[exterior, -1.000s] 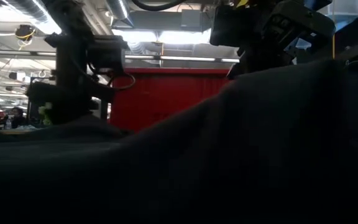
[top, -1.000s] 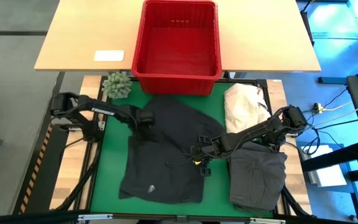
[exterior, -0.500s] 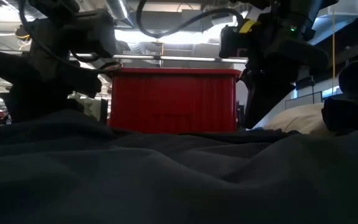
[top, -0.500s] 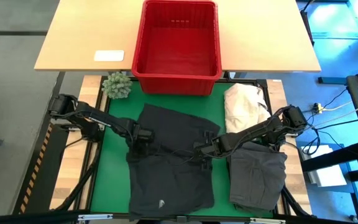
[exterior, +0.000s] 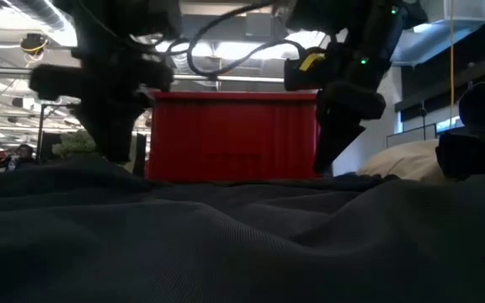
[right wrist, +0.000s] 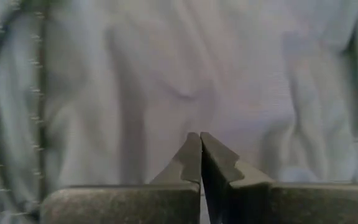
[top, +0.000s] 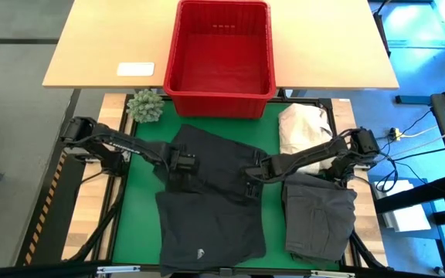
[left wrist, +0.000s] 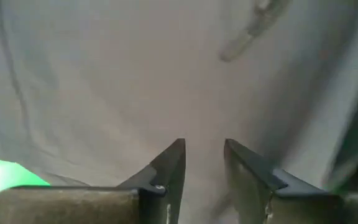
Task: Fold laundry
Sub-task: Fold the gray short
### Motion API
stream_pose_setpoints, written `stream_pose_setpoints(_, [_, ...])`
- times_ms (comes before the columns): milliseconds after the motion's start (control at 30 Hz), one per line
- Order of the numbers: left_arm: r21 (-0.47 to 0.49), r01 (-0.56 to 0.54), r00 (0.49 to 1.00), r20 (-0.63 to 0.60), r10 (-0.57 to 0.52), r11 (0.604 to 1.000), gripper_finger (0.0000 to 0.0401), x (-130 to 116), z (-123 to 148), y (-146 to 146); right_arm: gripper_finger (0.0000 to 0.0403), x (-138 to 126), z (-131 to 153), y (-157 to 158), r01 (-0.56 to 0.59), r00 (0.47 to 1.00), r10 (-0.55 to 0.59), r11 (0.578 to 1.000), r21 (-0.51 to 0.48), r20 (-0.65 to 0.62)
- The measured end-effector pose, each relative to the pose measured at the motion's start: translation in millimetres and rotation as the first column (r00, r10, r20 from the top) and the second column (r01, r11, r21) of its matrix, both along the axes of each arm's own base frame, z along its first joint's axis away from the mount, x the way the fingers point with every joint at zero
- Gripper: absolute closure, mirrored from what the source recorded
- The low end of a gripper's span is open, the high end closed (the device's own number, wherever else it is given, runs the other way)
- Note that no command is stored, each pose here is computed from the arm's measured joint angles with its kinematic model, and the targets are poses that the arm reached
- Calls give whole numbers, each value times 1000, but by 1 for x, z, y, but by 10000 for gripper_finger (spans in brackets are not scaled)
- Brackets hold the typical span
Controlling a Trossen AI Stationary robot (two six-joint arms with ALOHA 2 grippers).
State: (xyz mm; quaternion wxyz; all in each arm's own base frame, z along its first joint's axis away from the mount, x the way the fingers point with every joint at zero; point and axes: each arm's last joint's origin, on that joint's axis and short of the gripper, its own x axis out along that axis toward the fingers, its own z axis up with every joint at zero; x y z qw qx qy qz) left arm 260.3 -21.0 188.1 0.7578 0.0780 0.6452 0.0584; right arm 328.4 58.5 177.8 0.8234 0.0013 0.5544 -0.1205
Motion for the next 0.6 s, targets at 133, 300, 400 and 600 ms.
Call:
stream_pose_setpoints(133, [17,-21,1000,13,21,1000,308,1,-5,20,403,-1,1,-8,5,1000,-6,1000,-23,-20])
stream_pose_setpoints(300, [35,-104,995,2,104,994,317,-9,-24,58,403,-4,1,-17,32,999,-34,999,-42,-31])
stream_pose_setpoints(400, [21,-151,988,19,150,988,317,-17,-35,78,403,-14,0,-23,47,999,-49,998,-48,-25])
stream_pose_setpoints(600, [-70,-193,968,152,202,979,316,-27,-54,104,403,-44,4,-30,57,979,-64,998,41,193])
